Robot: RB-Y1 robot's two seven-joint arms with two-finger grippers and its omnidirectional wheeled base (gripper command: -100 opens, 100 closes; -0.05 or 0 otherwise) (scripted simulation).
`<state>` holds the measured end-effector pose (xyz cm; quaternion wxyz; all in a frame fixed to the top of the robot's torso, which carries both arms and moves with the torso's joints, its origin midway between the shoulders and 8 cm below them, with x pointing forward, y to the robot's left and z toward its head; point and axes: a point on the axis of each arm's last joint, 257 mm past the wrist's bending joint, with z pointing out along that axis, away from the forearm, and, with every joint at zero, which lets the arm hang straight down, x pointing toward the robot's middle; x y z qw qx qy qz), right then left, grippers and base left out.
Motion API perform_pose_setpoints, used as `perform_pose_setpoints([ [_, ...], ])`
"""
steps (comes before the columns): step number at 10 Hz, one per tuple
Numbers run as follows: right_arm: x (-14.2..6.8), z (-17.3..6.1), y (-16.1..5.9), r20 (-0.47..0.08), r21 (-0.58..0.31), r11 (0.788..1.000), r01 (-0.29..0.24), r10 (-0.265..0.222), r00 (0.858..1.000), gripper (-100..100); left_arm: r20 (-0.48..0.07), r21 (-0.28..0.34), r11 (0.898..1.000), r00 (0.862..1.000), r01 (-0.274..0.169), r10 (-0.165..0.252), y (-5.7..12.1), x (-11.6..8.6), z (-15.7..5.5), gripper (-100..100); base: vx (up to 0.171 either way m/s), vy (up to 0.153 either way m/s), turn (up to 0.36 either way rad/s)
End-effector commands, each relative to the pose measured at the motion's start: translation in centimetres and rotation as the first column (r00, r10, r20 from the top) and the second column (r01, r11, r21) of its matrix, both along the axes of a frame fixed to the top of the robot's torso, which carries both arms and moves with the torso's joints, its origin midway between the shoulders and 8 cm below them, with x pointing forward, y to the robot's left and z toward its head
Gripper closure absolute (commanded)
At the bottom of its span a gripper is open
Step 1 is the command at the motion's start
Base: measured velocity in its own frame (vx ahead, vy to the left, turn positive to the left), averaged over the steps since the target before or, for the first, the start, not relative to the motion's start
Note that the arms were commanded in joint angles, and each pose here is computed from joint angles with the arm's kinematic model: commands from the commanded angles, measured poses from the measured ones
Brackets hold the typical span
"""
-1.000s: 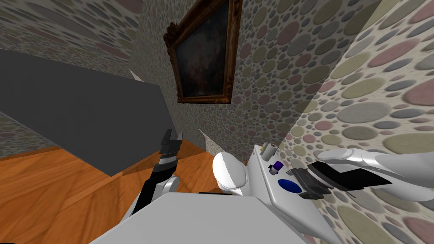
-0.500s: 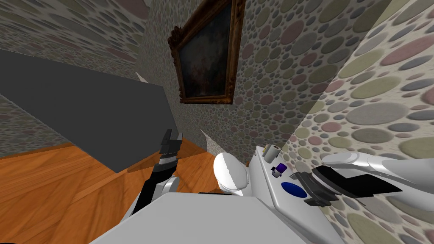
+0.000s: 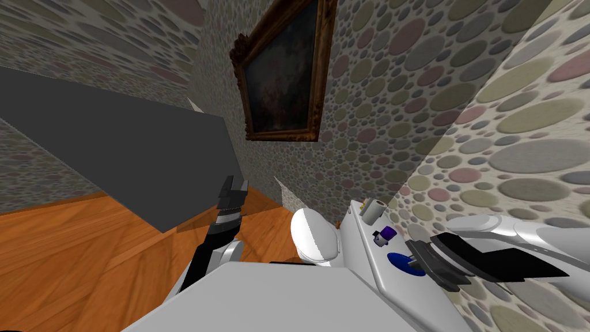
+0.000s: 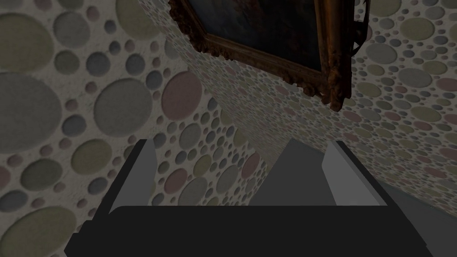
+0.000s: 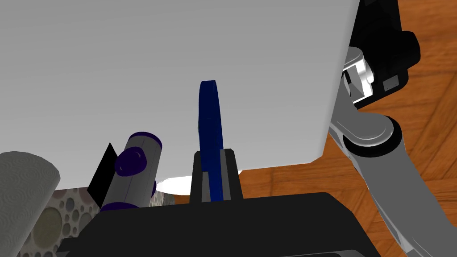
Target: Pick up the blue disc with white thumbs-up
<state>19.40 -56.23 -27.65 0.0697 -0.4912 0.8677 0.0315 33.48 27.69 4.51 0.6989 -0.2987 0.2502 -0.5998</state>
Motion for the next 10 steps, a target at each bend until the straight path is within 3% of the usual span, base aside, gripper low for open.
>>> perform_pose_setpoints([
  [1,0.0,0.0,0.0,0.0,0.0,1.0,0.0,0.0,1.0,100,0.0,0.0,1.0,1.0,0.0,0.0,0.0,0.0,0.0,0,-0.008,-0.009,0.022],
  [3,-0.4,0.0,0.1,-0.014,0.001,1.0,-0.016,0.016,1.0,100,0.0,0.0,1.0,1.0,0.0,0.0,0.0,0.0,0.0,0,-0.002,-0.004,-0.003],
  [4,-0.4,0.0,0.1,-0.013,0.001,1.0,-0.015,0.015,1.0,0,0.0,0.0,1.0,1.0,0.0,0.0,0.0,0.0,0.0,0,0.0,0.0,0.0],
  [5,1.6,1.1,0.2,0.006,-0.002,1.0,-0.01,0.01,1.0,100,0.0,0.0,1.0,1.0,0.0,0.0,0.0,0.0,0.0,0,-0.024,0.006,-0.16],
  [8,3.3,2.4,0.6,0.006,-0.003,1.0,-0.029,0.029,1.0,100,0.0,0.0,1.0,1.0,0.0,0.0,0.0,0.0,0.0,0,-0.033,-0.001,-0.077],
  [9,3.0,1.9,0.5,0.008,-0.004,1.0,-0.024,0.024,1.0,100,0.0,0.0,1.0,1.0,0.0,0.0,0.0,0.0,0.0,0,-0.014,-0.004,-0.01],
  [10,3.1,1.9,0.6,0.008,-0.003,1.0,-0.023,0.023,1.0,0,0.0,0.0,1.0,1.0,0.0,0.0,0.0,0.0,0.0,0,0.0,0.0,0.0],
])
